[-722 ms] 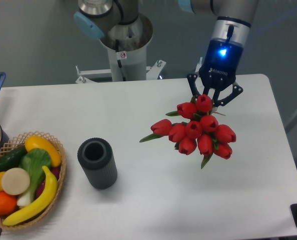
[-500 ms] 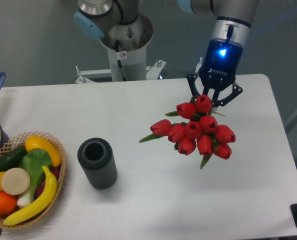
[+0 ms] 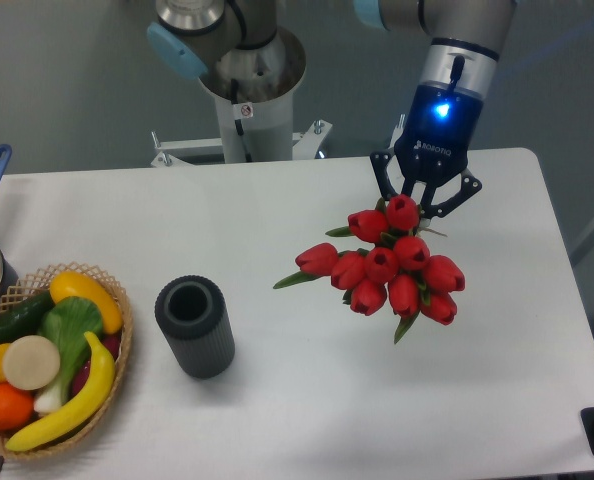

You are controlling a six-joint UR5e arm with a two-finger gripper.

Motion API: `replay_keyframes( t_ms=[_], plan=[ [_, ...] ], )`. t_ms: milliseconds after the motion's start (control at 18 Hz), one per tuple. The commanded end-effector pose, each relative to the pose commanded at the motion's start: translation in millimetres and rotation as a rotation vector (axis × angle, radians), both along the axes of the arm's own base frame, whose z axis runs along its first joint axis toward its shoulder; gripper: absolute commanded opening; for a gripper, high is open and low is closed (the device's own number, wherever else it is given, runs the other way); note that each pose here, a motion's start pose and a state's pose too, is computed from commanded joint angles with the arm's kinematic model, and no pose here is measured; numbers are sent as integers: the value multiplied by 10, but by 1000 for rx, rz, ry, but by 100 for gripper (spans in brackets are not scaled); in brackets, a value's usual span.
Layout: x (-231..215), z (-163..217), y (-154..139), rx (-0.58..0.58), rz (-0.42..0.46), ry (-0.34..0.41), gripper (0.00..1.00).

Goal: Insert the flowers into the vase
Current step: 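Hold the red tulip bunch in the gripper and begin moving it, then carry the tulip bunch over the dark grey vase, stems pointing down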

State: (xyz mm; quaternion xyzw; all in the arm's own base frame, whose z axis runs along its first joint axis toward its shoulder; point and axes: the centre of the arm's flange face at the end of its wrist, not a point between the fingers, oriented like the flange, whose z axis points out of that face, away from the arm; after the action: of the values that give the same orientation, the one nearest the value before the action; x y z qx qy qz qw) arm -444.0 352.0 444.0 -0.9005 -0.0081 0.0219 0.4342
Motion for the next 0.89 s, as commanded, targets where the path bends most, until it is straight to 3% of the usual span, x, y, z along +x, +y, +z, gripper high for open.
replay_keyframes(
  t_ms=[333,889],
  plan=[
    [74,-13,192,33,-47,20,14],
    [461,323,553,370,-278,-46,14]
  ],
)
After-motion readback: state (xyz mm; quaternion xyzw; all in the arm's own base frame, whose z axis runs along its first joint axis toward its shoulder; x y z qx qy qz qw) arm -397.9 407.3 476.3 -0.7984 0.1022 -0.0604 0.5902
